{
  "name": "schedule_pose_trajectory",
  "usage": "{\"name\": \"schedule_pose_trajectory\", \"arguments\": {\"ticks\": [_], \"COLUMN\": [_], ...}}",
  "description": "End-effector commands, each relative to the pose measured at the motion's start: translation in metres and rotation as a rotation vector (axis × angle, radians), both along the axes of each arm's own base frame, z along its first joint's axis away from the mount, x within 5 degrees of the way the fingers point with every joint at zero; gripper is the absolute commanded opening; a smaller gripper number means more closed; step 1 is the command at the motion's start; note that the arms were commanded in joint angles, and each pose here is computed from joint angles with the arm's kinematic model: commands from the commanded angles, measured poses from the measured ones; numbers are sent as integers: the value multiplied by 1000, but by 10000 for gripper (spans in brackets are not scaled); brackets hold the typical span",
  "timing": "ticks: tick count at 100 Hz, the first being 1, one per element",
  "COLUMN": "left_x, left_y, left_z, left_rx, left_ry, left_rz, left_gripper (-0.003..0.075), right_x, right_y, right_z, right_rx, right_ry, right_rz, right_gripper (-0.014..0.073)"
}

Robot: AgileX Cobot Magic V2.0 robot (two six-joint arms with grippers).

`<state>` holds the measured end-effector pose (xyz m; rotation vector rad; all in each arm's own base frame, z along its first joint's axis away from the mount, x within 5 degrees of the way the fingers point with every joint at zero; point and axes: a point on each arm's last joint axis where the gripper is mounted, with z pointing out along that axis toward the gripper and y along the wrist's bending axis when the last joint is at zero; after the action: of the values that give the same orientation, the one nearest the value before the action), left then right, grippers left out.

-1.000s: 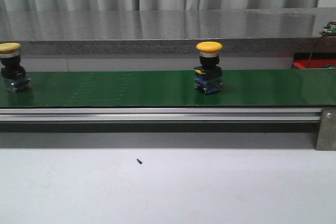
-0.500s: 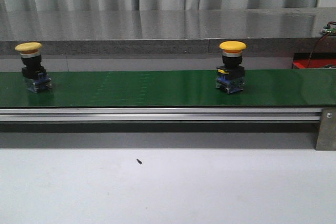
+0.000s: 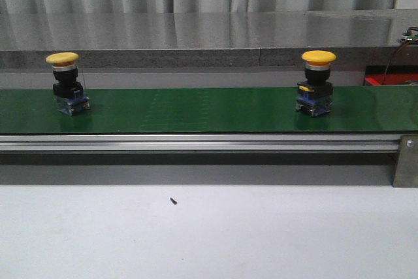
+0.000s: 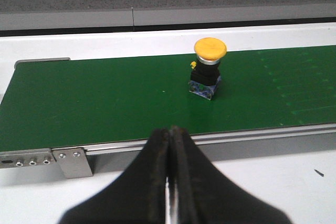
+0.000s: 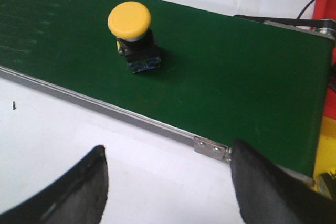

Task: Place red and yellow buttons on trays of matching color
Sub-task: 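Grasp the first yellow button at the conveyor end with the right gripper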

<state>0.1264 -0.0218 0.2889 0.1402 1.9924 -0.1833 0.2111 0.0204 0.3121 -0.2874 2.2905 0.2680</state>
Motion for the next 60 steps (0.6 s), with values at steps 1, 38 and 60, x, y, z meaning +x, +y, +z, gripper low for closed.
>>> {"name": "schedule_pose_trajectory", "arguments": {"ticks": [1,38,60], "left_x": [3,3,3], "left_y": [0,0,0], "left_z": [15,15,15], "left_rx": [-27,-27,-27], "left_ry": [-96,-96,-96], "left_rz": [16,16,16], "left_gripper": [-20,-20,-20], "right_x": [24,98,128], "right_y": [5,23,24], "right_z": [12,-7,-24], "right_rx": [3,-20,-28], "right_ry": [-40,60,103], "right_rz": [17,89,90], "right_gripper": [503,503,503]}}
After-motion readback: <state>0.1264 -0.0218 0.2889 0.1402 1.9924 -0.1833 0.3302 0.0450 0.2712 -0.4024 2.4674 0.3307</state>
